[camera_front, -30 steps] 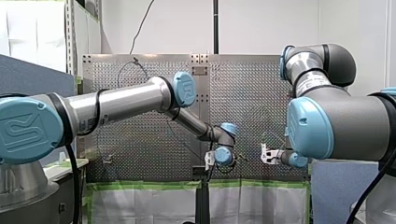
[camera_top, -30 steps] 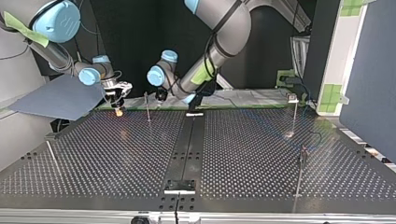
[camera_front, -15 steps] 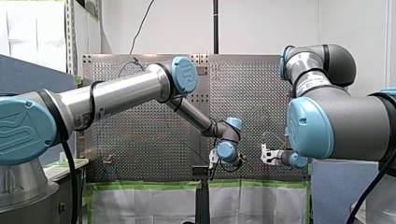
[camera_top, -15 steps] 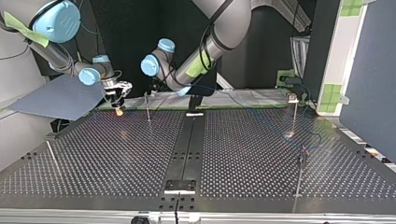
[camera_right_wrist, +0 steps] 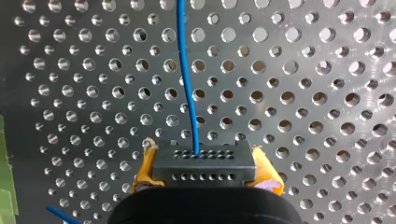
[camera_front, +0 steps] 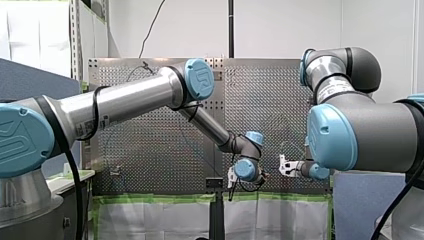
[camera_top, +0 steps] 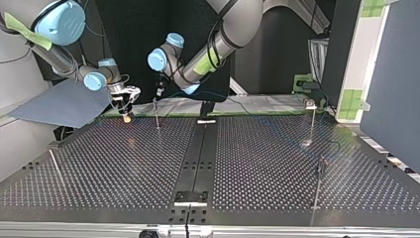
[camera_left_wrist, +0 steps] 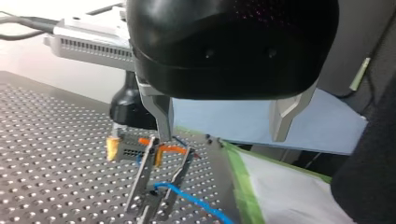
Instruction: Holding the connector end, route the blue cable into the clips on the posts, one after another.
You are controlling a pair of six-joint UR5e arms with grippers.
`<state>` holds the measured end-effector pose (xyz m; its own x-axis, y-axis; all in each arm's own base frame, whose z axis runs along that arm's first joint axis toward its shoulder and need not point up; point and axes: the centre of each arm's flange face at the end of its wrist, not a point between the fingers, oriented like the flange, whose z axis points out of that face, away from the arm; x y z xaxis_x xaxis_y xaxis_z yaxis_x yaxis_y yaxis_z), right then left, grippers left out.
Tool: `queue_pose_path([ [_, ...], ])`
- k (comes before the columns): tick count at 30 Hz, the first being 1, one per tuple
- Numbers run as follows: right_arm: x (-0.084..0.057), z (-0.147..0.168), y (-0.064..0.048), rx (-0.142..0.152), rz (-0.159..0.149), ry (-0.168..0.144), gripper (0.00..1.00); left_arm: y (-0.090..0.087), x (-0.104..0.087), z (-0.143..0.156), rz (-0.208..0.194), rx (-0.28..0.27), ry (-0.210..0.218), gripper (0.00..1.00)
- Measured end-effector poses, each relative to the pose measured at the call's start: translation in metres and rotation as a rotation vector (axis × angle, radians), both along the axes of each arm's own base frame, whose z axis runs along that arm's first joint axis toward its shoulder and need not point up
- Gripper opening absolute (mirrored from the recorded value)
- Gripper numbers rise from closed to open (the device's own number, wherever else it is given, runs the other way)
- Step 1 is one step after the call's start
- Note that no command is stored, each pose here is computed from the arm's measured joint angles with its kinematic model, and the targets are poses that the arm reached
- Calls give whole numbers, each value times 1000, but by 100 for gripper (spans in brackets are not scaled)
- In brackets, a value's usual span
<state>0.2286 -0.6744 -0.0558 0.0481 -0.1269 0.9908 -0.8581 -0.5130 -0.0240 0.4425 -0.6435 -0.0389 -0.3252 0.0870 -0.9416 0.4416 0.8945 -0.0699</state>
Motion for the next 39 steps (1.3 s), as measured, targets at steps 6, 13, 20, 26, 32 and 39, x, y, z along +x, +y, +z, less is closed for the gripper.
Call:
queue_pose_path([
  [6,0,0,0,0,0,-1,0,-3,6,3,25,-57,-33,100],
  [13,0,0,0,1,0,-2,0,-6,14,7,39,-117,-67,100],
  [20,0,0,0,1,0,-2,0,-8,15,8,39,-128,-74,100],
  [26,0,0,0,1,0,-2,0,-7,15,8,39,-126,-72,100],
  [32,0,0,0,2,-1,-3,0,-7,14,7,39,-124,-71,100],
  [39,0,0,0,3,-1,-3,0,-7,14,7,38,-117,-69,100],
])
